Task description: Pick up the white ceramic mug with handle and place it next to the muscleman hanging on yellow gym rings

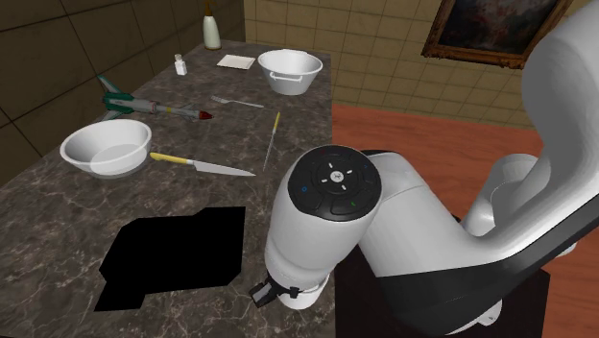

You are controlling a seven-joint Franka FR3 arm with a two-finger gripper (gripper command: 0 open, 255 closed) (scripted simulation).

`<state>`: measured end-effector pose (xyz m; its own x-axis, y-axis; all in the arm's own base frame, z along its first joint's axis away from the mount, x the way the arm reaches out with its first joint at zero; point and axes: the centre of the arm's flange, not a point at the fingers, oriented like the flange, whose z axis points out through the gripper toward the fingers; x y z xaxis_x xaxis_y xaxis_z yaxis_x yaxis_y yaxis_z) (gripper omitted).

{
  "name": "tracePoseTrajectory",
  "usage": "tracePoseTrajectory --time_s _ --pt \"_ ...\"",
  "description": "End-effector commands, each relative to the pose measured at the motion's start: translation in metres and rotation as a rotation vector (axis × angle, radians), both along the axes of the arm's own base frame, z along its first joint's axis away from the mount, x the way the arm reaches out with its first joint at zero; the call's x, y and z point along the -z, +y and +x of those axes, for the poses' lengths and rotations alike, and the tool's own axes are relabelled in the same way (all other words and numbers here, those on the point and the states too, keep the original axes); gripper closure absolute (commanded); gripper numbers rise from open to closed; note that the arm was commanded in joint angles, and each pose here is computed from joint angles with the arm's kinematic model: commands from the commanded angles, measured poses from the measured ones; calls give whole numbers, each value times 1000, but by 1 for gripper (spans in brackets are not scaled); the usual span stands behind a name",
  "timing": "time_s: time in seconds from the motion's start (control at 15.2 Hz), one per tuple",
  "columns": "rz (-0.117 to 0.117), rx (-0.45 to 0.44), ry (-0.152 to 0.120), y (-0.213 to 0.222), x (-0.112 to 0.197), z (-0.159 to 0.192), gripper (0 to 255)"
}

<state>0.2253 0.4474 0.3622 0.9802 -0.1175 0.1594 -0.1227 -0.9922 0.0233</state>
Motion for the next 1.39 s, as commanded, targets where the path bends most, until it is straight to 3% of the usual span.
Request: tracePoseTrajectory --time_s 0.0,0.2,0.26,0.59,0.86,1.32 --pt "0 0 0 0 0 0 255" --pt "0 0 0 0 0 0 255" --pt "0 0 0 0 0 0 0" --pt "0 0 0 0 0 0 0" --pt "0 0 0 2 -49 -8 0" --pt "0 0 0 2 -49 -8 0"
